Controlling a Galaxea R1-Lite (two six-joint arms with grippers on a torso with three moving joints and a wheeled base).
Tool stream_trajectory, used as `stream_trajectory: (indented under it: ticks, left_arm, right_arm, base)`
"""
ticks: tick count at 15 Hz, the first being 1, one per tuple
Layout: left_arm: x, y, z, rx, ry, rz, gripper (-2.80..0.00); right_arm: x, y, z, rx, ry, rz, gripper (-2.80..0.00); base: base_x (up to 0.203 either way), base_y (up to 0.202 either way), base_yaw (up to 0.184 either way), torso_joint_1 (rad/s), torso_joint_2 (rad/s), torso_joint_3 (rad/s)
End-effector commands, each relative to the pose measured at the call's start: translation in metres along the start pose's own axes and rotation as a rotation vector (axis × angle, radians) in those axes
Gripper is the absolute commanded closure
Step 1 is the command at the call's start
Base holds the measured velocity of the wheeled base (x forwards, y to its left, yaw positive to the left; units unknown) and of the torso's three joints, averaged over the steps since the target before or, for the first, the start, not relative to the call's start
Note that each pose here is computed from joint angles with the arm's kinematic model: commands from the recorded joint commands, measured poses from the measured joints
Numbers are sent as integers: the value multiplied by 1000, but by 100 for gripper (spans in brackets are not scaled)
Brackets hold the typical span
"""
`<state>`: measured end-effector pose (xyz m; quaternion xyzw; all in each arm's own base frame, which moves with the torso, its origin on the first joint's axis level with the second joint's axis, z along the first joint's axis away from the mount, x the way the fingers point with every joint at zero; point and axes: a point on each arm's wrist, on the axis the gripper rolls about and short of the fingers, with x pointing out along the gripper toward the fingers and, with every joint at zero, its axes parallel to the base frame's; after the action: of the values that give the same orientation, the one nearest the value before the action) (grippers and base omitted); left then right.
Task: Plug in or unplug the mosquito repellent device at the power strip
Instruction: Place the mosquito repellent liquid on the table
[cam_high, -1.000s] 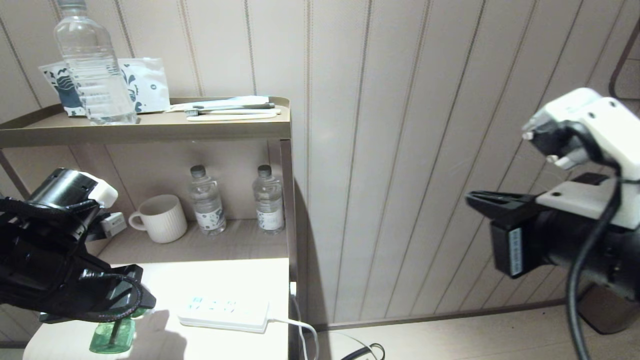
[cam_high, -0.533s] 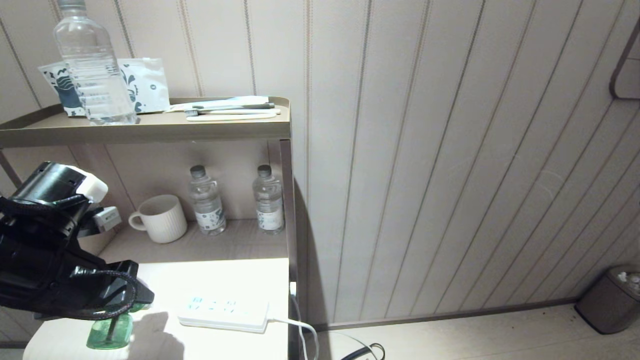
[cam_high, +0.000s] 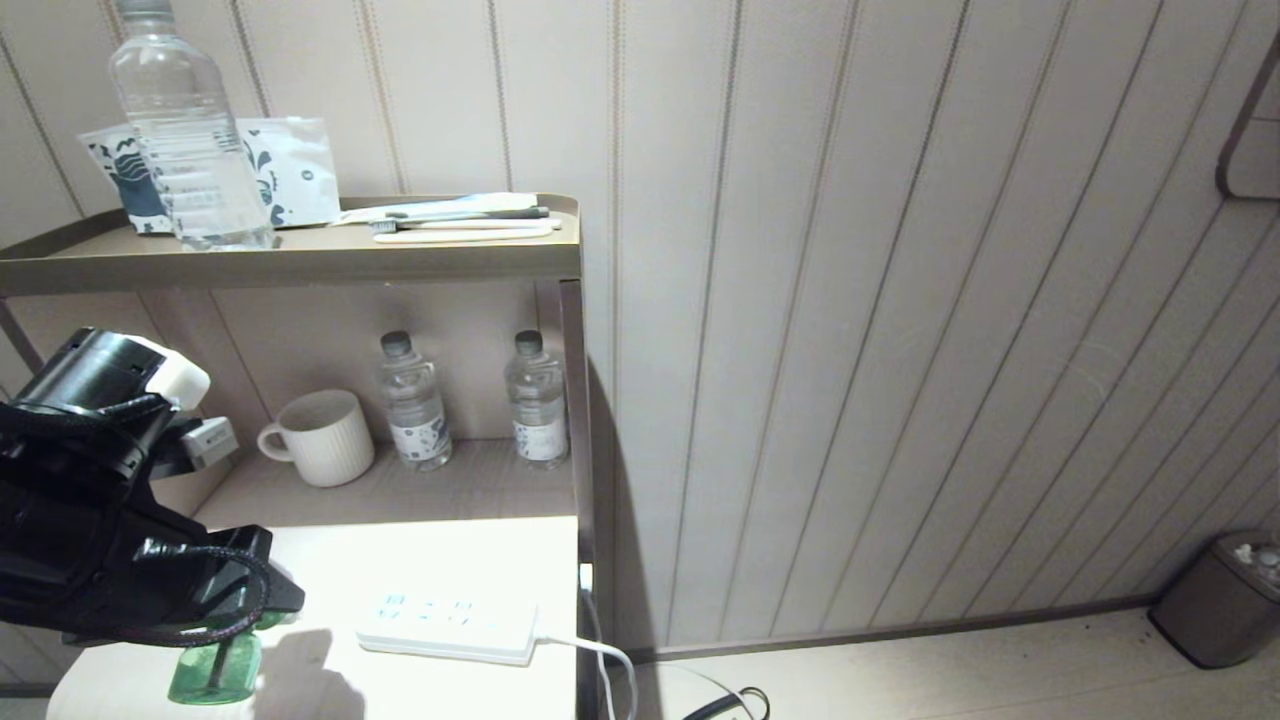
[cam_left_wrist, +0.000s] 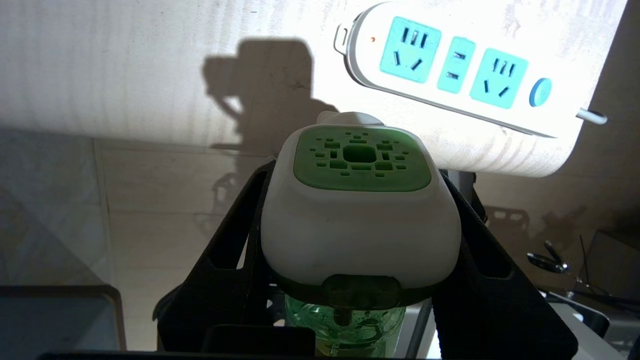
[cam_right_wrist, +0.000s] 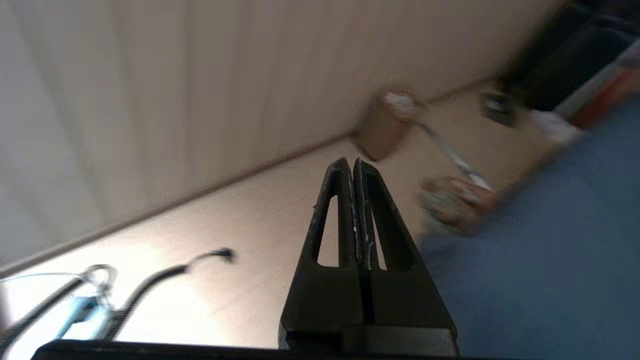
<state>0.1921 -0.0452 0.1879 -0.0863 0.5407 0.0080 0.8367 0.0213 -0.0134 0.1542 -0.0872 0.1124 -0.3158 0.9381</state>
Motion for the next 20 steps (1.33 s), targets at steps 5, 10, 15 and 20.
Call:
stream_trajectory:
  ticks: [5, 10, 15, 20]
  left_arm:
    - [5, -2, 2, -1, 21, -24, 0]
    - [6, -2, 3, 19, -6, -36, 0]
    - [15, 0, -2, 21, -17, -40, 0]
    - [13, 2, -9, 29, -34, -46, 0]
  right_arm:
    - [-14, 2, -45, 95, -131, 326, 0]
    - [-24, 6, -73, 145, -193, 580, 0]
    - [-30, 4, -87, 120, -221, 647, 0]
    - [-30, 4, -88, 135, -215, 649, 0]
  base:
    - [0, 0, 0, 0, 0, 0]
    - [0, 0, 0, 0, 0, 0]
    - [0, 0, 0, 0, 0, 0]
    - [0, 0, 0, 0, 0, 0]
